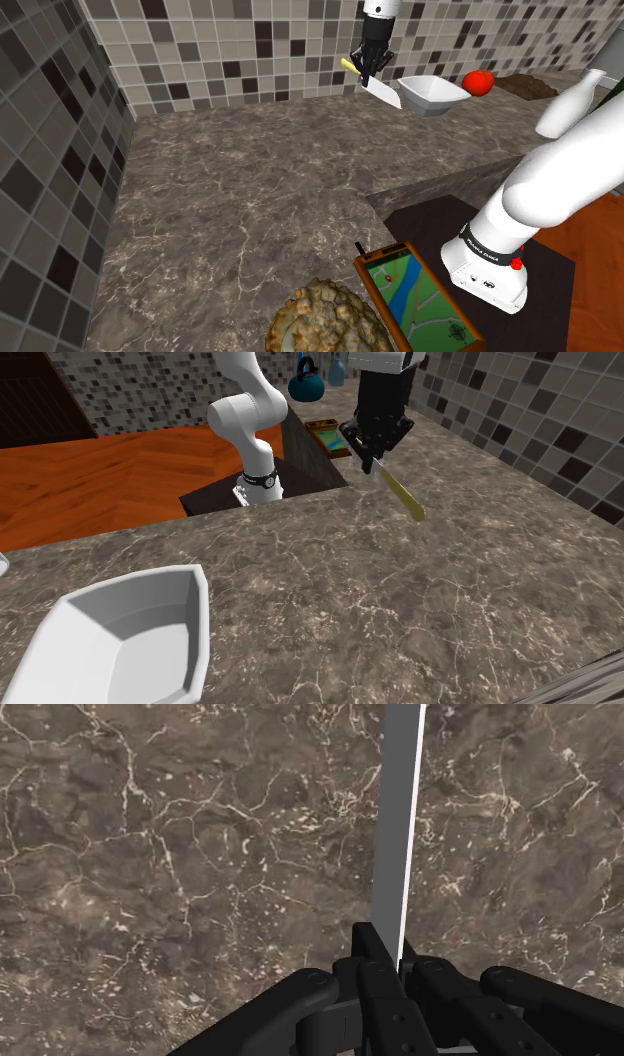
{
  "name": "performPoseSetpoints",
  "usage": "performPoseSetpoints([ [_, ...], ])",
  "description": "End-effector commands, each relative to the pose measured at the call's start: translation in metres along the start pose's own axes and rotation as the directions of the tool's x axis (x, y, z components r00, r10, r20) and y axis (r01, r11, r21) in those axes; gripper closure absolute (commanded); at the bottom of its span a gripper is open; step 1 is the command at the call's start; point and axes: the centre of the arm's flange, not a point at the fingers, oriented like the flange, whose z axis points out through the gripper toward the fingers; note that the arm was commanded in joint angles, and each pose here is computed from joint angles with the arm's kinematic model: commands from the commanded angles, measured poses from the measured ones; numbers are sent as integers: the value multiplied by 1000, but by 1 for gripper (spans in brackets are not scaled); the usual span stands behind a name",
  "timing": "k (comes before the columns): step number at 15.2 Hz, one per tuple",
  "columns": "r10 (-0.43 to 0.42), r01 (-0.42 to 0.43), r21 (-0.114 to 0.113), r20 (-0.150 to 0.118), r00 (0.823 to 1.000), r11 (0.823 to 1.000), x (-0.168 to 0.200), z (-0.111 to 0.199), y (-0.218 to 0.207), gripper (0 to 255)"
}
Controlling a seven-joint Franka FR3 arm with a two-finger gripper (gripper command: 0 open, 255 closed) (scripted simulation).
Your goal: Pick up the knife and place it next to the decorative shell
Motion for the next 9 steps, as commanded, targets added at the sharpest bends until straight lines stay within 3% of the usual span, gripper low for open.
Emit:
performPoseSetpoints([
  [1, 1, -1, -1, 0, 1000, 1000, -26, 0, -13, 255],
  [9, 1, -1, -1, 0, 1000, 1000, -118, 2, -63, 255],
])
